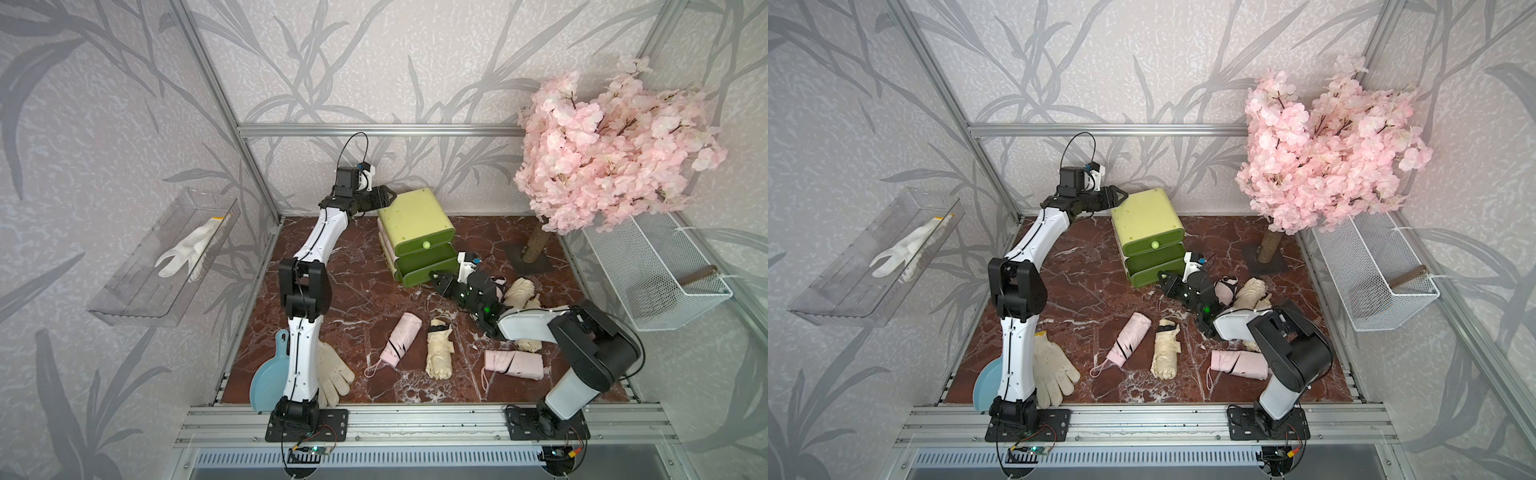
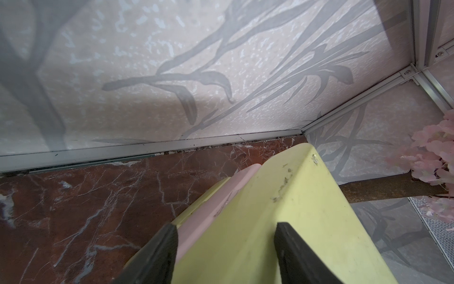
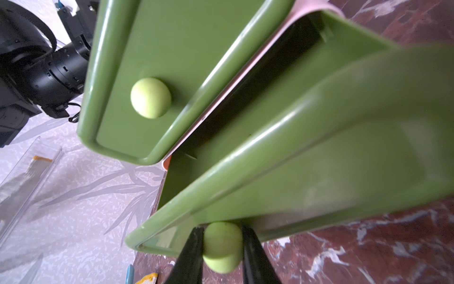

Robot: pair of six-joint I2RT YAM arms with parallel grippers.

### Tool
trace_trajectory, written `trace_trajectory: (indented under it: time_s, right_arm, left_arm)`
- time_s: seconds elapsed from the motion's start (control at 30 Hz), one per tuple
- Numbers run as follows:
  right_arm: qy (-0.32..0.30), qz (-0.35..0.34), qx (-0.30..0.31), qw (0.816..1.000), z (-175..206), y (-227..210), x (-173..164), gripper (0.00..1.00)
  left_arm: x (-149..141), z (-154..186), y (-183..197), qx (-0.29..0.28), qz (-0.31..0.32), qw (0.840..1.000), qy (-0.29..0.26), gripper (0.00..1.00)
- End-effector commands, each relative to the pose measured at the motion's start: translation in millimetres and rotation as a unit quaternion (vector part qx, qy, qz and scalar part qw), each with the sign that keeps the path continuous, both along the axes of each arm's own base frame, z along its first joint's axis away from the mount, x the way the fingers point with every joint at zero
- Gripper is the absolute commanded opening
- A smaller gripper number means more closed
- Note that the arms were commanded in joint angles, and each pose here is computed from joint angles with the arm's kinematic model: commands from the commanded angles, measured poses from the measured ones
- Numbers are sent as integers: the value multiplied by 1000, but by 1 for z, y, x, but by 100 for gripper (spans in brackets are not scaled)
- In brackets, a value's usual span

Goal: Place the umbrella in the drawer by color
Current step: Open the drawer in the storage box.

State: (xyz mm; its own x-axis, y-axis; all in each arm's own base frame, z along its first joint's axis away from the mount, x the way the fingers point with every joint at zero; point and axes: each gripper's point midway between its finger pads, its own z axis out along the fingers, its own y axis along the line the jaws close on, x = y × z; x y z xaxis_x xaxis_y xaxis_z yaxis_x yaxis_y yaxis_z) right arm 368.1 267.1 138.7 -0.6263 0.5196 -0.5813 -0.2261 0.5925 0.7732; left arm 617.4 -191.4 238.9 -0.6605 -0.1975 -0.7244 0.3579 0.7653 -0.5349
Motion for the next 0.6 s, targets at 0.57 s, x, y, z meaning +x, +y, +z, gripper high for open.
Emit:
trace_trajectory:
  time_s: [0.57]
  right_arm:
    - [11,21,-43,999,-23,-3,-19,15]
  left_arm:
    - [-19,-58,-18,17,-24,995,95,67]
